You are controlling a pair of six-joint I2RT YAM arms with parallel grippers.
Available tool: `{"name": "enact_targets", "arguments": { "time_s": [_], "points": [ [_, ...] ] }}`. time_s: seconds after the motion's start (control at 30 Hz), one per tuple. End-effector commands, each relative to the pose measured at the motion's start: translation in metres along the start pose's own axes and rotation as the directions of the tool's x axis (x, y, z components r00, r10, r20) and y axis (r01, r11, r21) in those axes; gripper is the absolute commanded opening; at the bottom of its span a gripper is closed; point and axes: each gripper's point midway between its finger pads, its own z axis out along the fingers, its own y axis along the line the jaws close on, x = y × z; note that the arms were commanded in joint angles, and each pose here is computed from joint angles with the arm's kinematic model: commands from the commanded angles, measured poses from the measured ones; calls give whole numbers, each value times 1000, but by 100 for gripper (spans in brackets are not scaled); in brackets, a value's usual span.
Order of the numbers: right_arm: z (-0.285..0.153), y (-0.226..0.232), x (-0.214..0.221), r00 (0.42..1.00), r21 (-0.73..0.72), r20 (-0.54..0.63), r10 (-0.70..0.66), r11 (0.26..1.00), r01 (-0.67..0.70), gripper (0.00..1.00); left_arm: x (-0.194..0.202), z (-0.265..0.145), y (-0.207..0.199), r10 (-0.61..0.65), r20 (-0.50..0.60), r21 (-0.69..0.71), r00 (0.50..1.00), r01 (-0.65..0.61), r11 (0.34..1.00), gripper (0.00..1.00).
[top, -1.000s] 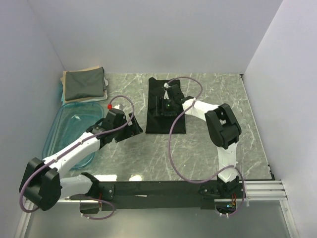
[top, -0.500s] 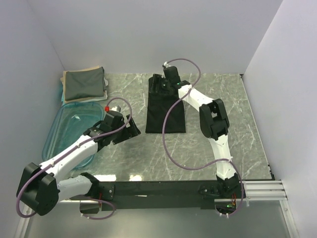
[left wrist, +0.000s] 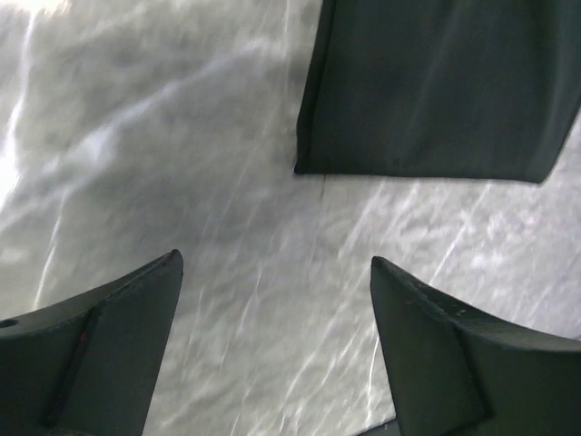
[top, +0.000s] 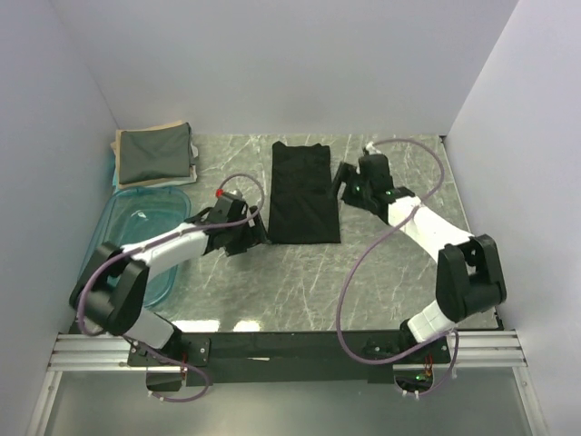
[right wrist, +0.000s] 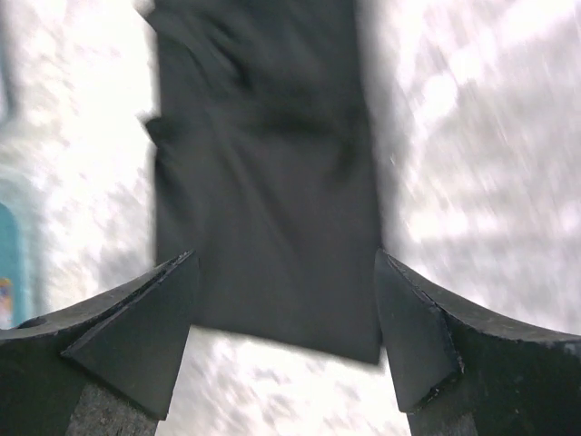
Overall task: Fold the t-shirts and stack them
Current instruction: Fold the tshirt
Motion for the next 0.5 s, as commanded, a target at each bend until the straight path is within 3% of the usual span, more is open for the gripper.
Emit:
{"name": "enact_targets", "arguments": {
  "time_s": [0.0,0.27,0.47],
  "points": [
    [-8,-32,47,994,61,-104,37,998,-31,83,-24,12,-31,38,36,64,999,-40,997,85],
    [-12,-53,111,965,32,-255,63,998,-57,77,-16,48,-33,38,-48,56,998,-35,998,53],
    [-10,-60,128,954,41,-288,79,997,-71,69,-7,60,-21,38,-78,11,996,-37,999,44]
  ]
}}
